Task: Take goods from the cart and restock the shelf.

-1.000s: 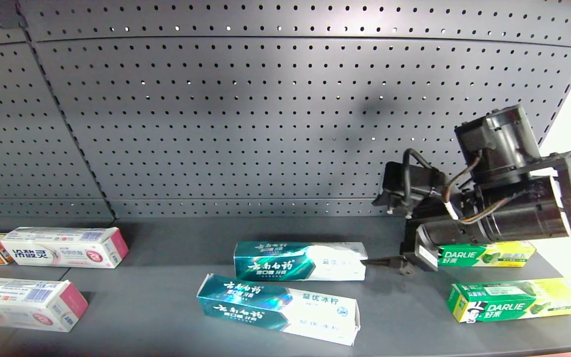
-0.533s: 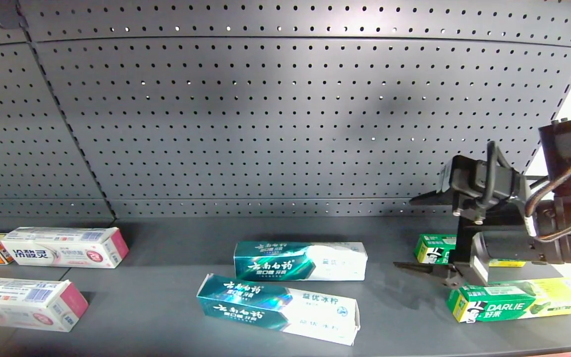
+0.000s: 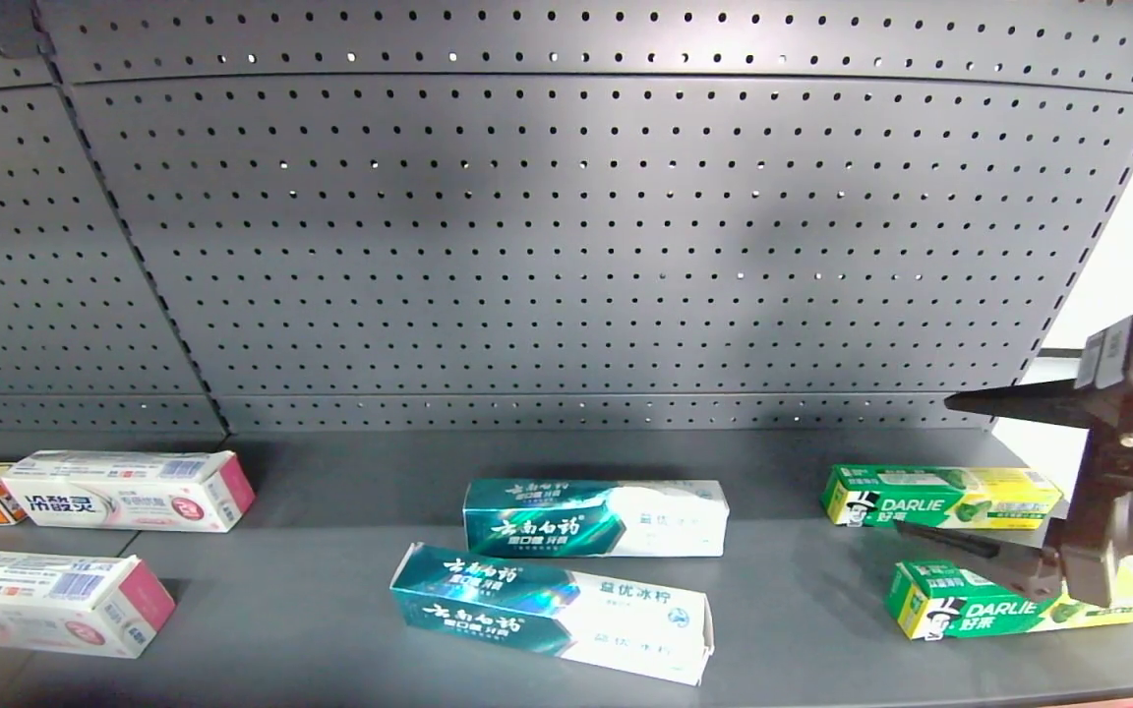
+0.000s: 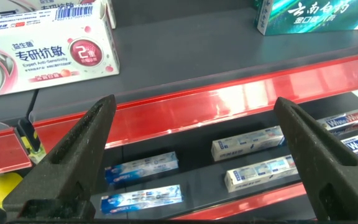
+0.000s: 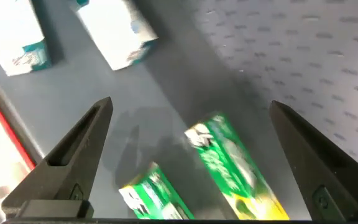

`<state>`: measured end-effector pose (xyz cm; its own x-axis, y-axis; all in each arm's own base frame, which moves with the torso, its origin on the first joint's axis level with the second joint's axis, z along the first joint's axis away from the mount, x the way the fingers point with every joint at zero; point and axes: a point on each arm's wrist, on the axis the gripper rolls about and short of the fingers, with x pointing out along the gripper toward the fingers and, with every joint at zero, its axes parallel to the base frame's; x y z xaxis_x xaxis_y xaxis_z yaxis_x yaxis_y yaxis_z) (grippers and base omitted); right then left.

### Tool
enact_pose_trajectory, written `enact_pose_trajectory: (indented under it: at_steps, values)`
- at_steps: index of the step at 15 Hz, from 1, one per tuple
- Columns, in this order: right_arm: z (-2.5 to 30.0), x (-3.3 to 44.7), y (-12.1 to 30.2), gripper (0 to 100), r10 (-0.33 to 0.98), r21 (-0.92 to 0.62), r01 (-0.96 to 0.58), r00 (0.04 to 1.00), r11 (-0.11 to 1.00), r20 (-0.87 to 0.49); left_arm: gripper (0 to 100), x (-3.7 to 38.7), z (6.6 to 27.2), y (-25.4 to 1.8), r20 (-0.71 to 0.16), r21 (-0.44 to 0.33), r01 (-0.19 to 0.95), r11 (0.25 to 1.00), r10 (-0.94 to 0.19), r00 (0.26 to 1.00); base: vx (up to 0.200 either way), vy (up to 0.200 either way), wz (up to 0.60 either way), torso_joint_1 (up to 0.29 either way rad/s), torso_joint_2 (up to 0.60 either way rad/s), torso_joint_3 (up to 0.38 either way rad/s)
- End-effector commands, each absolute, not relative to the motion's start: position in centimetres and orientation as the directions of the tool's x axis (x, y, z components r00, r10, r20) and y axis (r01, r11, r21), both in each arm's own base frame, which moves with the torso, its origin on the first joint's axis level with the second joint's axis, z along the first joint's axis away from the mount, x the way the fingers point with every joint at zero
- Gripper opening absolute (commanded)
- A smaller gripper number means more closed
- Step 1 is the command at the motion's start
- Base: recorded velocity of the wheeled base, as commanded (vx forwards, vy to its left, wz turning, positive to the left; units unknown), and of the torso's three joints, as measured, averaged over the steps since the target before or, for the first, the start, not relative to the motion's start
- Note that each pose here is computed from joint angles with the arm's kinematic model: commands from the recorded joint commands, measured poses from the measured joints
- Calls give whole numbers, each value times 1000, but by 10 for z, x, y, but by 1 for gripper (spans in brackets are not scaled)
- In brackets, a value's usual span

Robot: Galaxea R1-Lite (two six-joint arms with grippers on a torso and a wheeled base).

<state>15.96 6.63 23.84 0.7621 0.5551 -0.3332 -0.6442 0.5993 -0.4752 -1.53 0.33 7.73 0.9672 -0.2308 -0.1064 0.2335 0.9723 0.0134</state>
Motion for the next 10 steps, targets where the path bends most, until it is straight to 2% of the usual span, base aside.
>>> enact_pose_trajectory:
  at_steps: [1,3,5,7,9,10]
  values:
    - [248,143,54,100,533,-496,-591,802,636,-271,100,-15,77,3,-109,13,234,972,-231,967,0,0,0,0,0,0]
    - [244,135,50,100,519,-483,-579,812,657,-267,100,-15,78,3,-119,14,240,971,-237,964,0,0,0,0,0,0]
    - [239,123,44,100,469,-488,-535,844,690,-262,100,-15,113,3,-84,78,222,972,-215,973,0,0,0,0,0,0]
    - [233,117,42,100,463,-483,-534,845,694,-269,100,1,172,0,-107,164,245,955,-230,967,0,0,0,0,0,0]
    - [234,119,40,100,447,-474,-519,854,711,-265,100,24,199,-6,-153,263,255,930,-221,963,0,0,0,0,0,0]
    - [235,119,40,100,448,-458,-519,855,722,-262,100,33,205,-8,-175,274,271,923,-229,957,0,0,0,0,0,0]
